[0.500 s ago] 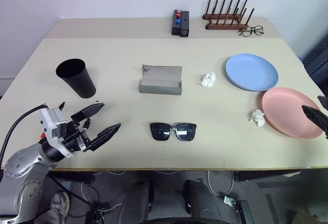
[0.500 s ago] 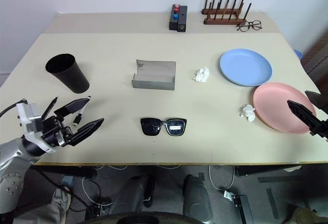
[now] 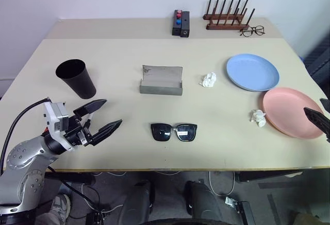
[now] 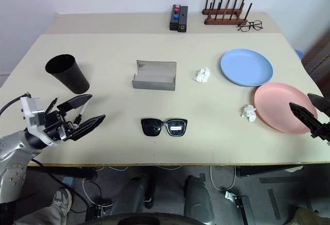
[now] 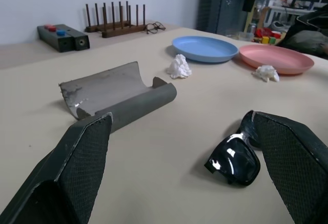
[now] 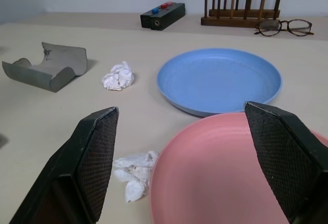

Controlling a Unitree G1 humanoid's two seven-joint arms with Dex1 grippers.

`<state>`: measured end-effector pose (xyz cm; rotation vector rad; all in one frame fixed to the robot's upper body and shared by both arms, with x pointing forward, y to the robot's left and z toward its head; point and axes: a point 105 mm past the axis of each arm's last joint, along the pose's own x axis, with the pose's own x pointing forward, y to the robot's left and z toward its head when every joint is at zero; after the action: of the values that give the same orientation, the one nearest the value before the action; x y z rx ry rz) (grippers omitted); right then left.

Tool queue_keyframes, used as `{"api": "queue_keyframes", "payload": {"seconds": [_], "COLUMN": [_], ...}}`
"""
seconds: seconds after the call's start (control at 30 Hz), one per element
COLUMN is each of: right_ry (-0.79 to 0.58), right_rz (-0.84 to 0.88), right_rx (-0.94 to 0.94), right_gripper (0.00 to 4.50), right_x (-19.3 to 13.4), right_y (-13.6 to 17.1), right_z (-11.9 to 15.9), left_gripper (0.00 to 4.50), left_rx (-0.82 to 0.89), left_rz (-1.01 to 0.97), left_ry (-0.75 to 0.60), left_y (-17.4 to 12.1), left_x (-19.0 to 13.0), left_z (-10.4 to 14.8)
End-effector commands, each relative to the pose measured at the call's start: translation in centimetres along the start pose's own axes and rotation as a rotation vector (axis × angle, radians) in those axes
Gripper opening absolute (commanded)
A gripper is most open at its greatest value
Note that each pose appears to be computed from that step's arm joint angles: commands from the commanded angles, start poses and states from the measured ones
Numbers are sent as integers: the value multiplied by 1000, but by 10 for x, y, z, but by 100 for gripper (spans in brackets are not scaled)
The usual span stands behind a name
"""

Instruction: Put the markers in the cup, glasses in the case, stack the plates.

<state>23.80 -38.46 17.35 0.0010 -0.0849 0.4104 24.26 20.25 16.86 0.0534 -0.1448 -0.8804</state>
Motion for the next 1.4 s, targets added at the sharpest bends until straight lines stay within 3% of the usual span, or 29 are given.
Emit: {"api": "queue_keyframes", "payload": {"seconds": [0.03, 0.77, 1.07, 1.2, 1.4], "right_ry": [-10, 0, 51, 70, 43], "right_rz": [-8, 18, 138, 299, 507], "right_rx": [-43, -33, -68, -48, -55], "right_gripper": [397, 397, 397, 397, 397], "right_x": [-1, -1, 47, 73, 108], "right_y": [-5, 10, 35, 63, 104], "right_z": [11, 3, -7, -6, 4], "left_gripper": [450, 450, 450, 450, 450], "left_rx": [29, 42, 102, 94, -30], "left_rz": [-14, 69, 231, 226, 395], "left_ry": [1, -17, 34, 57, 212], "left_y": [2, 11, 23, 12, 23], "left_x": [1, -1, 14, 19, 17], "left_z": [4, -6, -10, -13, -32]}}
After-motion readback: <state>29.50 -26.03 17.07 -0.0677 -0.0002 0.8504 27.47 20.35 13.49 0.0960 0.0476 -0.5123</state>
